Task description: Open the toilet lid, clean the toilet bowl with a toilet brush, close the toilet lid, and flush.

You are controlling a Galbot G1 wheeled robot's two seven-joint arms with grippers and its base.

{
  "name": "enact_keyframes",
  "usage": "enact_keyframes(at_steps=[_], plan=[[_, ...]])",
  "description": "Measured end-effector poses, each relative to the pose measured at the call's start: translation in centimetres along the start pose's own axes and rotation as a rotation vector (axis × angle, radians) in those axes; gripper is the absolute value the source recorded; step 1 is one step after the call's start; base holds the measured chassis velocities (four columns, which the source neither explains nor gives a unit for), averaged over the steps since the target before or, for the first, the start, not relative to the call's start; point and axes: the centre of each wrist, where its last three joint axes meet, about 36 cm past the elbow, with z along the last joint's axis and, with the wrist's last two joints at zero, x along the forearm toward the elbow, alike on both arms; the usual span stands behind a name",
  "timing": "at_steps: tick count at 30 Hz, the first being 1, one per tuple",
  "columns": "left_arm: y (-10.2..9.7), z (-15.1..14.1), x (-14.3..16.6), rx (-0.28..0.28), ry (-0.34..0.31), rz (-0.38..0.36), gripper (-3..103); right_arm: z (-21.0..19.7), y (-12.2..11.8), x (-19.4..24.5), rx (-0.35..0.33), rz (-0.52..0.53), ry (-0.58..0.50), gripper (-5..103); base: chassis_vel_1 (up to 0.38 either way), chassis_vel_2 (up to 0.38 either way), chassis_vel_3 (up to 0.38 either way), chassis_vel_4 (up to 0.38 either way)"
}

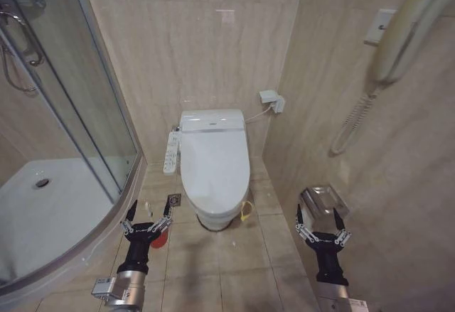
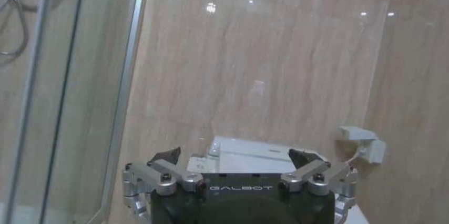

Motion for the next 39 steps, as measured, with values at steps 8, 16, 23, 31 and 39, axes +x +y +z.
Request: enact_keyframes(at_steps=[8,16,23,31,39], plan=[[0.03,0.55,-0.27,0.001,0.007,0.003,100,0.27,-0.01,-0.07,-0.009,-0.001,-0.017,100,-0.249,0.259,0.268,-0.259],[0.09,0.69,-0.49,0.002,0.004,0.006,100,0.30,0.13,0.01,-0.019,-0.004,-0.023,100,-0.103,0.118,0.090,-0.056],[0.12,0.85,-0.54,0.003,0.005,0.008,100,0.34,0.23,0.31,-0.023,-0.015,-0.023,100,0.038,-0.064,-0.028,0.049],[0.16,0.90,-0.71,0.003,0.003,0.011,100,0.31,0.47,0.51,-0.030,-0.009,-0.020,100,0.000,0.000,0.000,0.000],[0.34,1.08,-0.72,0.007,-0.006,0.015,100,0.38,0.60,0.65,-0.033,-0.001,-0.025,100,0.000,0.000,0.000,0.000]])
